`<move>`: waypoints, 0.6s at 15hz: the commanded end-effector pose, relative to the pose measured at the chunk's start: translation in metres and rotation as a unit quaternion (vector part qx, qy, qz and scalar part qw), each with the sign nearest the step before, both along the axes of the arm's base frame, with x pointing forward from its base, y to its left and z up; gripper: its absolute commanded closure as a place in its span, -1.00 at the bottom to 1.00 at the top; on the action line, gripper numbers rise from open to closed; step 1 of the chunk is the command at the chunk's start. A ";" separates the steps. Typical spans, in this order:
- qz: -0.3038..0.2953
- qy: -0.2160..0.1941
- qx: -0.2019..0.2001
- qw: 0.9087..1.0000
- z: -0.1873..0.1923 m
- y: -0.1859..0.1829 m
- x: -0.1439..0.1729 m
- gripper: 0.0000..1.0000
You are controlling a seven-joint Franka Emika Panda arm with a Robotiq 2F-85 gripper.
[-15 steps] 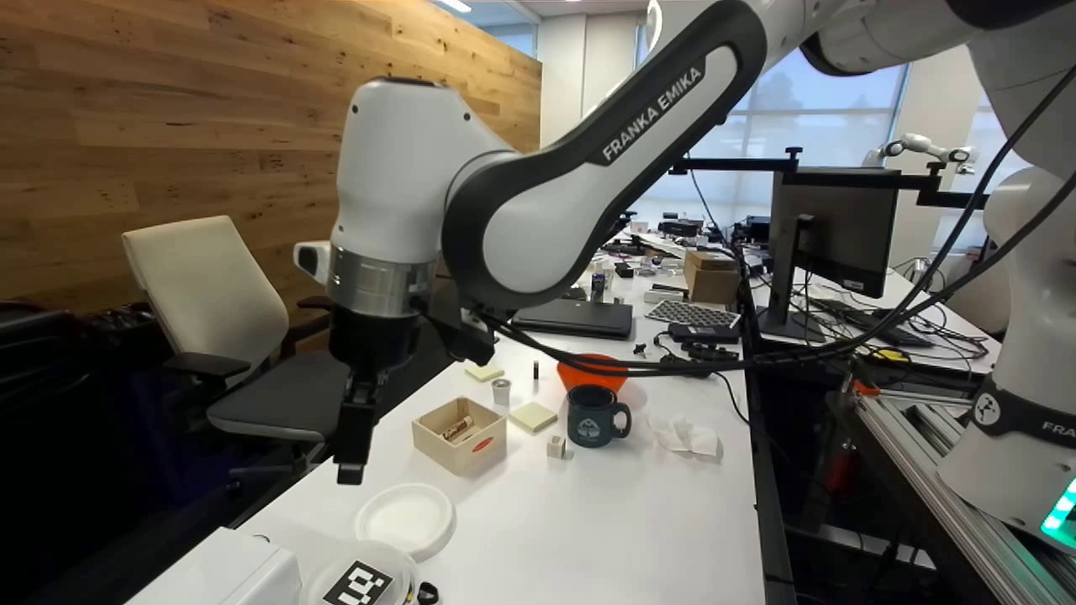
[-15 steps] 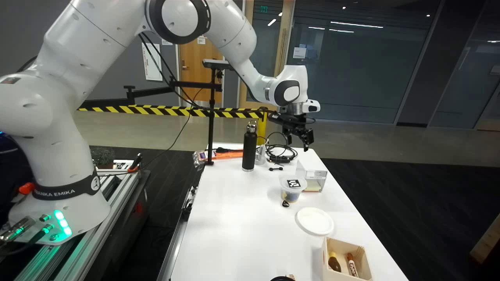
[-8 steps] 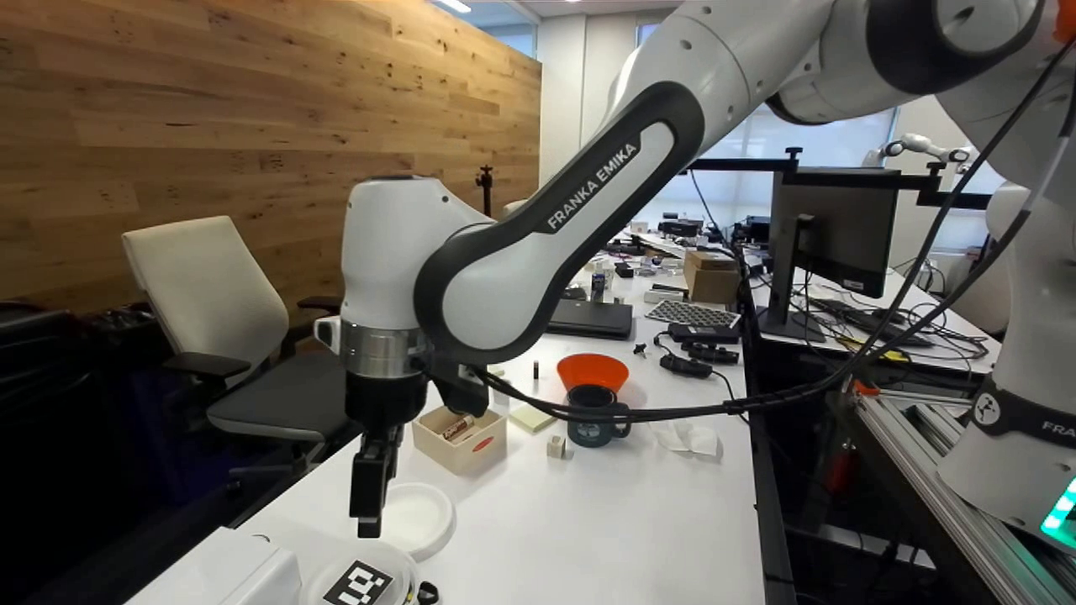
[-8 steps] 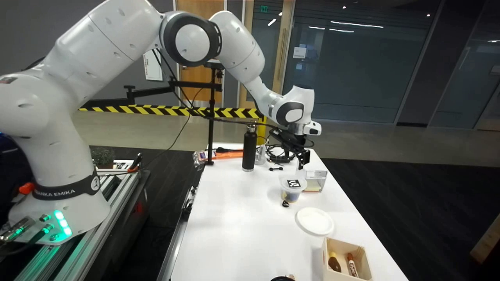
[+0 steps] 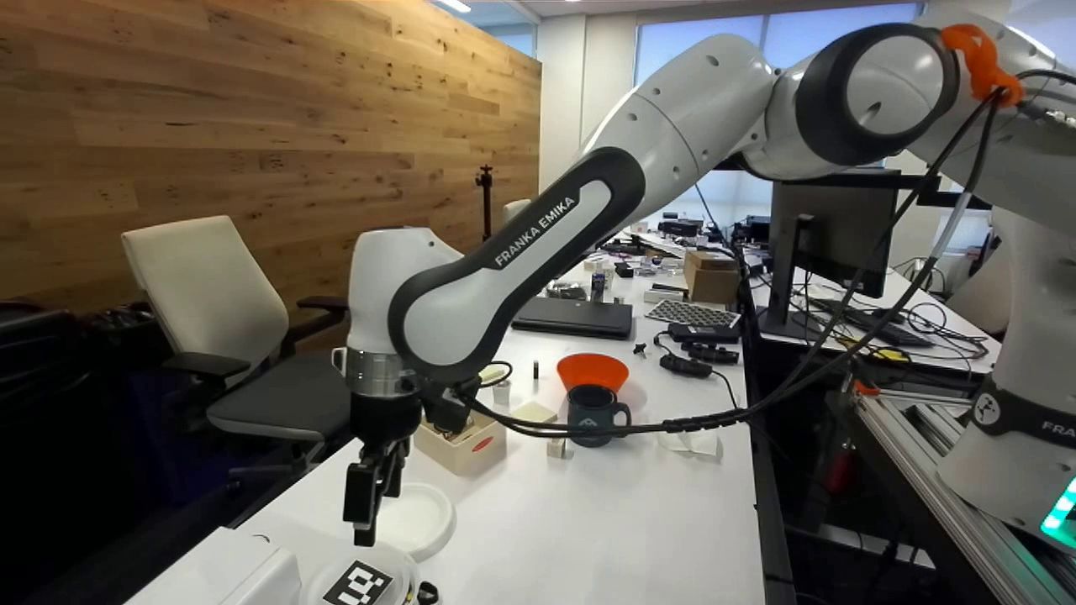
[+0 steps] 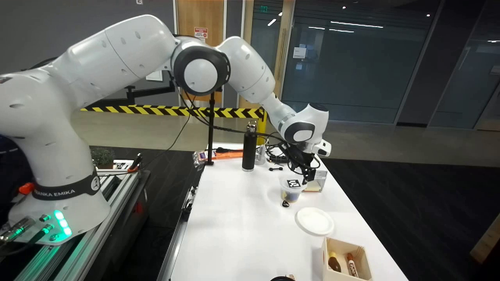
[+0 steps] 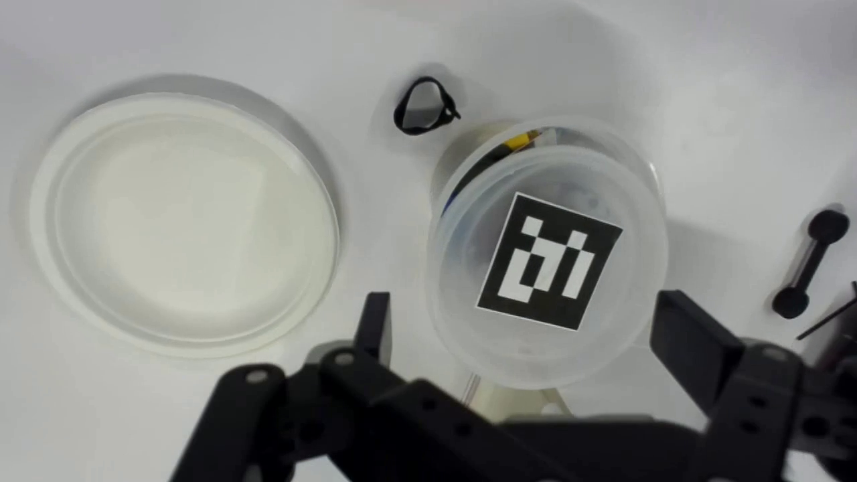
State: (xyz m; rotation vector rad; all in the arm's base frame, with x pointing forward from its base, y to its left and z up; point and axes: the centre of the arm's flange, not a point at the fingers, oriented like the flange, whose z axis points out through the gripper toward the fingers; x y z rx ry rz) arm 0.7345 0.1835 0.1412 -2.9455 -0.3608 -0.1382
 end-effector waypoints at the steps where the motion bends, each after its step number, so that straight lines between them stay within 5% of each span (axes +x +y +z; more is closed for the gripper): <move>1: 0.010 0.023 0.012 1.000 -0.014 0.005 0.035 -1.00; 9: 0.029 0.064 0.003 0.998 -0.019 0.011 0.038 -1.00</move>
